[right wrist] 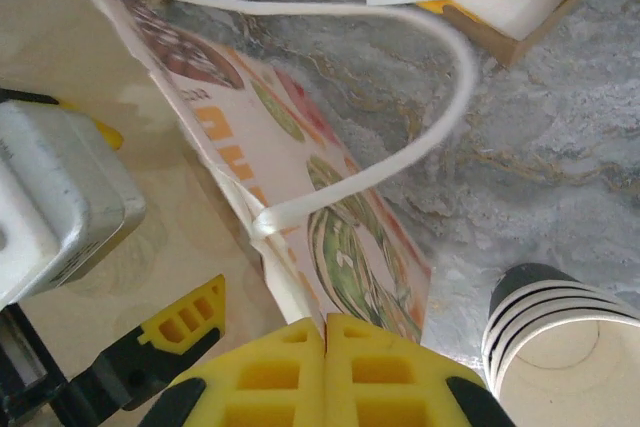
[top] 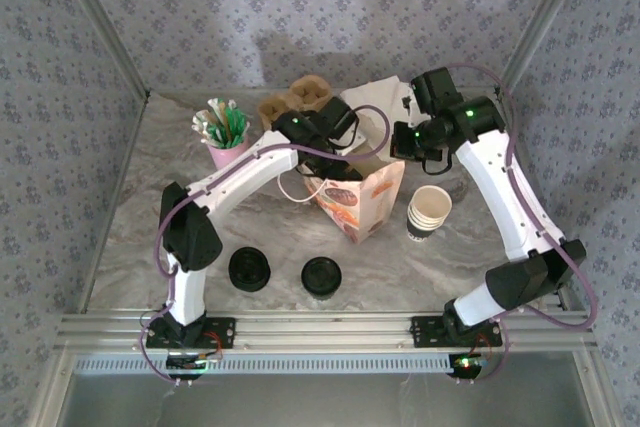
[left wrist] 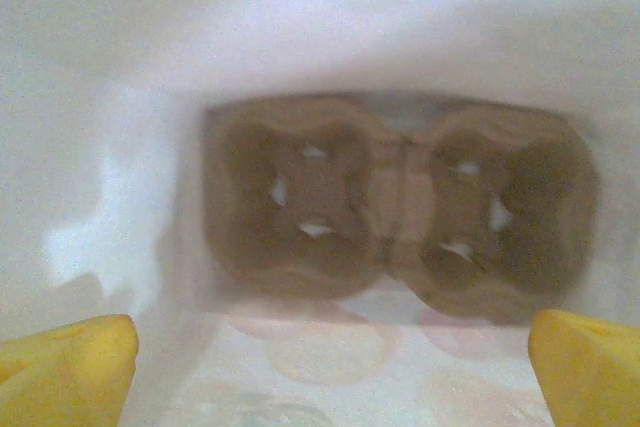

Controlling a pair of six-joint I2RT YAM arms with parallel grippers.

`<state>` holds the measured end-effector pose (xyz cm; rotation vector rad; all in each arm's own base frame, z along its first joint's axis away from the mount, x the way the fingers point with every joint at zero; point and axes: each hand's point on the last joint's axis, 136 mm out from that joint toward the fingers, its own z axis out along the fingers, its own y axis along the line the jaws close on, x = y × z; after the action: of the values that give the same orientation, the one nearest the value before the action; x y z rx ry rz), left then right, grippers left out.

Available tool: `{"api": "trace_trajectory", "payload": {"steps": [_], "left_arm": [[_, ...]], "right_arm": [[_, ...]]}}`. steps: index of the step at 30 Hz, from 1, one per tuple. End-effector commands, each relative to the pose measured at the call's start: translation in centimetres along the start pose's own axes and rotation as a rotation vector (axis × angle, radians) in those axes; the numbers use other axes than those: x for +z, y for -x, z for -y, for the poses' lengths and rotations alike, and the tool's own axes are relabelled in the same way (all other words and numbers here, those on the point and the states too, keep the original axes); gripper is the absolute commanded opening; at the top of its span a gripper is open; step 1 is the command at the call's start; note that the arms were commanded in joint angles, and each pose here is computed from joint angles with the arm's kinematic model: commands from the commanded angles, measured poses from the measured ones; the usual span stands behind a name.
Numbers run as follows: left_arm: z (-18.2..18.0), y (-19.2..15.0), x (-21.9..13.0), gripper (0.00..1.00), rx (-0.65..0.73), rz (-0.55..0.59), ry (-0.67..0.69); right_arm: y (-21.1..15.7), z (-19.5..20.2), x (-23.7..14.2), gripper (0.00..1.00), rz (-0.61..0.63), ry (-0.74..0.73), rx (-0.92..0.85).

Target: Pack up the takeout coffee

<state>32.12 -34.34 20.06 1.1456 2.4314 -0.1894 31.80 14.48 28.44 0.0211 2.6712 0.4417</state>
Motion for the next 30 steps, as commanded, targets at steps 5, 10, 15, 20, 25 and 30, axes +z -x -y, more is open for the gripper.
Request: {"api": "trace_trajectory", "payload": {"steps": [5,10,15,20,25,30], "left_arm": [[-0.2,1.3,-2.7,1.0,-0.013,0.096,0.01],[-0.4,4.1,-4.0,1.0,-0.08,0.21,0.017],[-0.9,6.2,-5.4,1.0,-0.145,0.282,0.031],[-1.0,7.1,-5.8,1.0,-0.223,0.312,0.02],[-2.1,7.0,-8.0,1.0,-0.234,0.35,0.076],[-5.1,6.1,-12.2,1.0,-0.228,0.39,0.219]], "right_arm": [[0.9,0.4,0.2,0.0,0.032,-0.019,0.012],[0.6,0.1,0.8,0.0,0.027,-0.008,-0.005],[0.4,-0.2,1.0,0.0,0.023,-0.003,-0.029],[0.5,-0.4,1.0,0.0,0.029,-0.001,-0.037],[0.1,-0.5,1.1,0.0,0.008,0.006,-0.044],[0.1,-0.5,1.2,0.0,-0.004,0.019,-0.072]]}}
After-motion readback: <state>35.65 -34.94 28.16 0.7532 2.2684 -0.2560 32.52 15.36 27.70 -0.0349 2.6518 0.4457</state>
